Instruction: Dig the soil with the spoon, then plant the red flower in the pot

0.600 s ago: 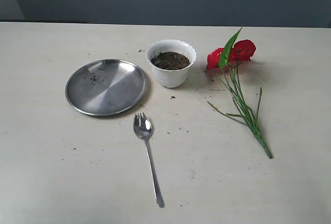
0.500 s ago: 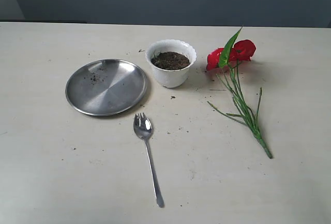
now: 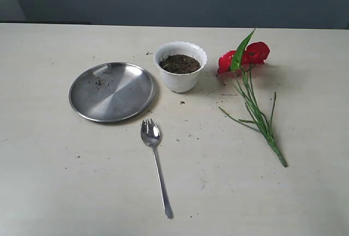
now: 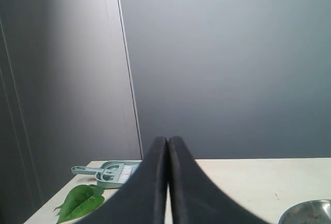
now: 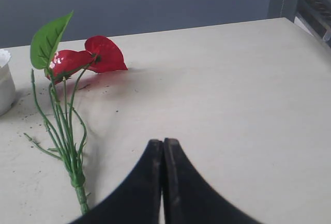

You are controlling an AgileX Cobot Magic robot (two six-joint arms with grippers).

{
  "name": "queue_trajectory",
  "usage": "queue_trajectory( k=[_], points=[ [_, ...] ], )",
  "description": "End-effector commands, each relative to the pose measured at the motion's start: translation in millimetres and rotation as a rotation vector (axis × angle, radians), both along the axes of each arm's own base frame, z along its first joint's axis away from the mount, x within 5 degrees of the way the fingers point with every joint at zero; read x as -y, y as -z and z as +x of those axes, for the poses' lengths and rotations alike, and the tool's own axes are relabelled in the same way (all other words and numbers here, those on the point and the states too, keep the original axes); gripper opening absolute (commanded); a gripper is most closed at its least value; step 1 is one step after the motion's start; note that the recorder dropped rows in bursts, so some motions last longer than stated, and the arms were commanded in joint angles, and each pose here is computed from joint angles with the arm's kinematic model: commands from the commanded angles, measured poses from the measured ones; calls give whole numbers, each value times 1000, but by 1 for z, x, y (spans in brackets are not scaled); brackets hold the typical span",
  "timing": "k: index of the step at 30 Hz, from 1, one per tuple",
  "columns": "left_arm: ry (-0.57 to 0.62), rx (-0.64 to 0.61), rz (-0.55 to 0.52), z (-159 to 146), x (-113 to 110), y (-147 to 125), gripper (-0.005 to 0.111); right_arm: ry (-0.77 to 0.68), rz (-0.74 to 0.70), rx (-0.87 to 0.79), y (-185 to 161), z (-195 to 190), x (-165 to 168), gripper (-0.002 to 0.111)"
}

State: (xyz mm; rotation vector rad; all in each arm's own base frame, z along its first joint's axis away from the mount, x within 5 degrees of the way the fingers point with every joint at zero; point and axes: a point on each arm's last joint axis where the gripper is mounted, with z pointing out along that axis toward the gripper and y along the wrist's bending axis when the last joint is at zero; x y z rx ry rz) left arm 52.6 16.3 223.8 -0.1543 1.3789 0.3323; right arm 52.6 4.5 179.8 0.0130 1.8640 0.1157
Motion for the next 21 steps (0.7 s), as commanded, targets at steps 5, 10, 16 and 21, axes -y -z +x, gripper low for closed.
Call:
queue_trajectory(
  k=[5, 10, 16, 21],
  points=[
    [13, 39, -106, -1, -1, 1, 0, 4, -8, 15, -1, 0, 0, 0],
    [51, 131, -357, -1, -2, 0, 0, 3, -8, 13, 0, 0, 0, 0],
    [56, 151, -353, -3, -1, -7, 0, 3, -8, 13, 0, 0, 0, 0],
    [81, 244, -337, -10, 1, -39, 0, 3, -8, 13, 0, 0, 0, 0]
  ],
)
